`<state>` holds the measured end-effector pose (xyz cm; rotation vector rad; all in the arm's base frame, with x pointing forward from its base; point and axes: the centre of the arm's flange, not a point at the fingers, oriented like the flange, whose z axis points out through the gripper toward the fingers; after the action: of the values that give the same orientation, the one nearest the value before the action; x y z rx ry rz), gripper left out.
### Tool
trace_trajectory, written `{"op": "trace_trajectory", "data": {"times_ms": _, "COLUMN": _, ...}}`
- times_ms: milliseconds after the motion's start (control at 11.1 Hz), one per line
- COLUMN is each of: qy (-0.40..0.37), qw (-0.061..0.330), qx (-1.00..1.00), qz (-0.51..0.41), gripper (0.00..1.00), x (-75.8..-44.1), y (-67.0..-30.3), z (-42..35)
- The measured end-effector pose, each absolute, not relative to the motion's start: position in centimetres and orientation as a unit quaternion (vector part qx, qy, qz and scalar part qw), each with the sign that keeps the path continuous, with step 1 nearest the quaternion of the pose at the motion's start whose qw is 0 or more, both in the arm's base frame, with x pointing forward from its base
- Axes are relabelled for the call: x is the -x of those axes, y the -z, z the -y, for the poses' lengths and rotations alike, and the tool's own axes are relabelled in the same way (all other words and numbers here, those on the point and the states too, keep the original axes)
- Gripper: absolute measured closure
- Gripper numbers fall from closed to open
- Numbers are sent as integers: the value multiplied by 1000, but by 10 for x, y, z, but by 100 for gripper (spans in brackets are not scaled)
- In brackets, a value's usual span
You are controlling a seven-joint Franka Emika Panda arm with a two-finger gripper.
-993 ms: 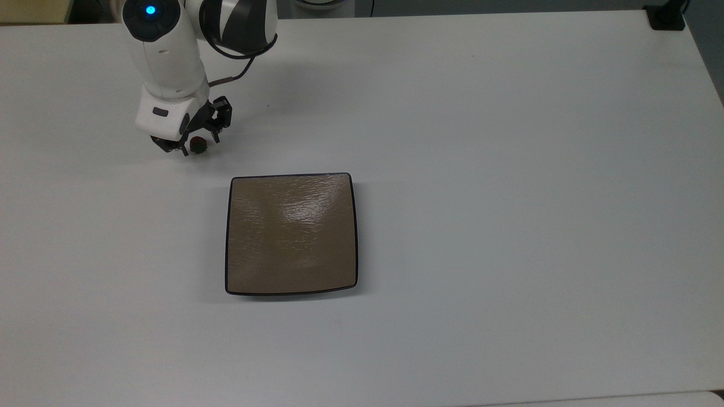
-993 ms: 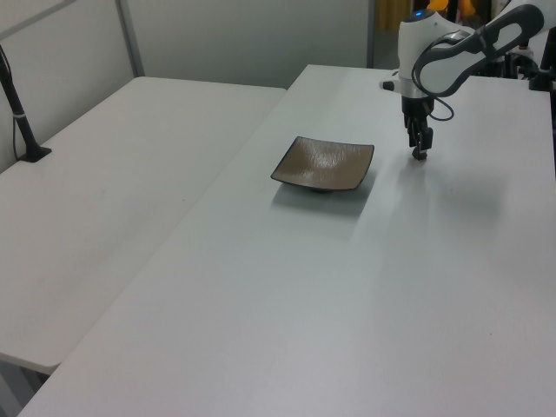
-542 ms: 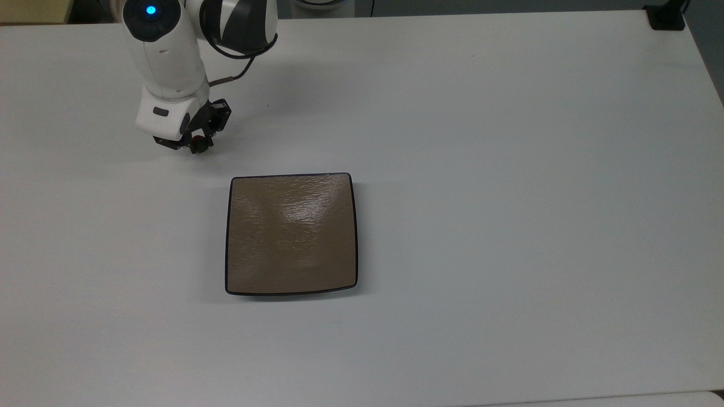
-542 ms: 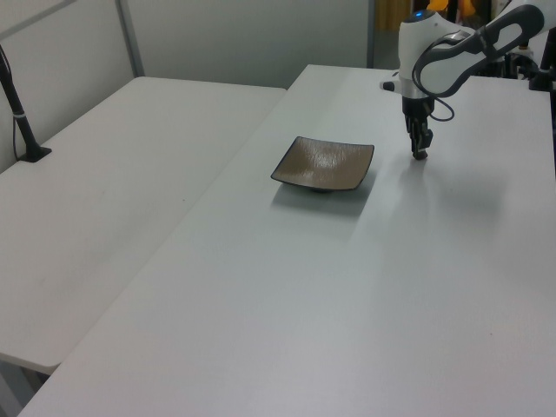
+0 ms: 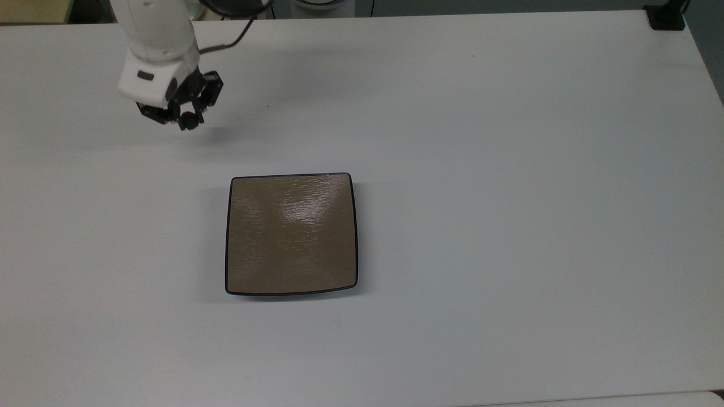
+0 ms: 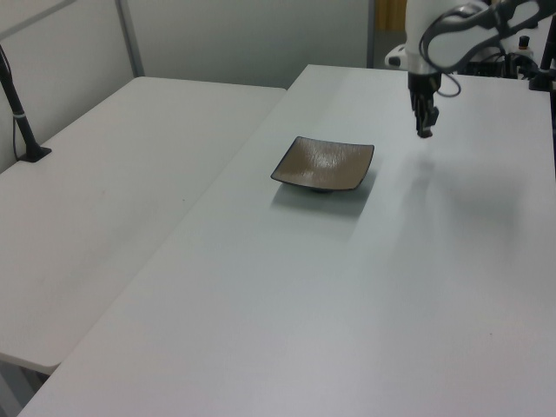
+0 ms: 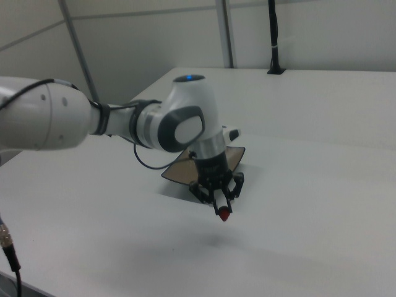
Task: Strawberries on a ceramic plate
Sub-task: 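Lift the held strawberry up off the table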
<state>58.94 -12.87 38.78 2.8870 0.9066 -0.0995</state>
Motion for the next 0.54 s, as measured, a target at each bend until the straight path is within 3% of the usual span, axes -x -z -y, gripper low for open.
{"op": "trace_trajectory", "data": {"times_ms": 361, "qy": 48, "qw": 50, "qx": -956, "qz": -285, "gripper": 69, "x": -578, "y": -472, "z": 129}}
{"op": "trace_trajectory", "data": {"times_ms": 542, "qy": 44, "qw": 29, "qx": -960, "qz": -276, "gripper": 69, "x": -580, "y": -502, "z": 125}}
